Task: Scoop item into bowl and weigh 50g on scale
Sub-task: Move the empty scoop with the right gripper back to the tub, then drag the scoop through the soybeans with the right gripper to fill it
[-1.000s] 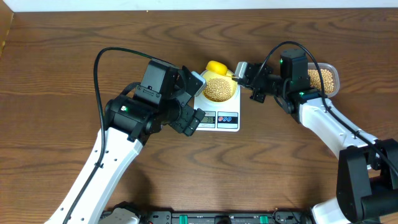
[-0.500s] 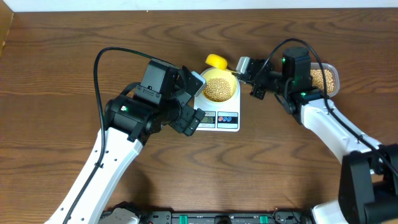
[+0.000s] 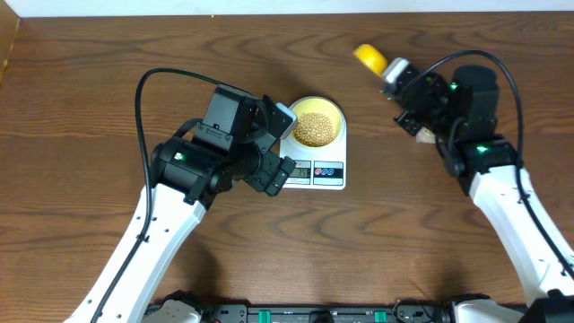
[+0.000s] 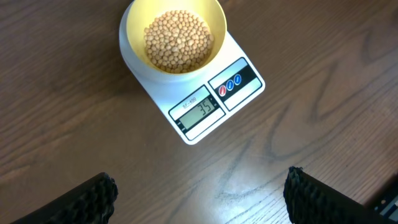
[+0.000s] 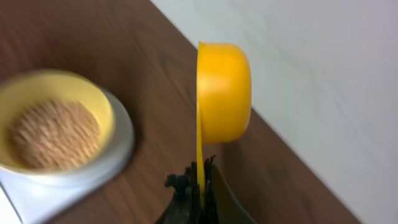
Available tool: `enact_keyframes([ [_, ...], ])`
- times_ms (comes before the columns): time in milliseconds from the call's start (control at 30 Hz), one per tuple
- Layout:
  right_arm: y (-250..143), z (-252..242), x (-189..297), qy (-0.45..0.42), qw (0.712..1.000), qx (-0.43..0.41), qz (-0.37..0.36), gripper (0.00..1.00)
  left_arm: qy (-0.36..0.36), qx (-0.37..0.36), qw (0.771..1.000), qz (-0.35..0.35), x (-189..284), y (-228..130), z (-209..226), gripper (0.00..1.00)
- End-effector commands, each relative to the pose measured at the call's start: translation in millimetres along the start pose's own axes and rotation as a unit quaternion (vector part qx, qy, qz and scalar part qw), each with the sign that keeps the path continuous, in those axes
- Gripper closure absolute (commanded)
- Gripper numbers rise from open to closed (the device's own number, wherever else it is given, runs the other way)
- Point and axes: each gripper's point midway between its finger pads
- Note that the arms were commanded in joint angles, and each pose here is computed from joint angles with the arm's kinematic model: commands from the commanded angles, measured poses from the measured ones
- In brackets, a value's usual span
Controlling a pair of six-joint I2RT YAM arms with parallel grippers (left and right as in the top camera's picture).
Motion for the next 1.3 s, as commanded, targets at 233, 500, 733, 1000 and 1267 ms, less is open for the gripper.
enact_keyframes([
  [233,-69.3,-47.9,30.1,-0.093,0.986,-0.055,0.127,0.99,-0.001,-0.007,1.0,-0.001,2.4,-1.2,-0.5,0.12],
  [500,-117.4,-61.6,53.1,-0.127,0.964,-0.084,0.218,0.99,-0.001,-0.007,1.0,-0.001,2.4,-1.2,-0.5,0.12],
  [733,-146.0,-52.7,67.9,-0.109,0.951,-0.113,0.266,0.99,-0.001,-0.007,1.0,-0.001,2.4,-1.2,-0.6,0.12],
  [1000,-169.9,-55.5,82.5,-0.115,0.936,-0.135,0.304,0.99,-0.001,-0.007,1.0,-0.001,2.4,-1.2,-0.5,0.12],
  [1267,-189.8,-50.1,74.1,-0.096,0.929,-0.15,0.323,0.99,-0.001,-0.007,1.0,-0.001,2.4,-1.2,-0.5,0.12],
])
Point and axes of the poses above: each gripper's point midway between its finger pads, its own x axis back along the fingers, its own z axis along the line the jaws close on, y = z × x
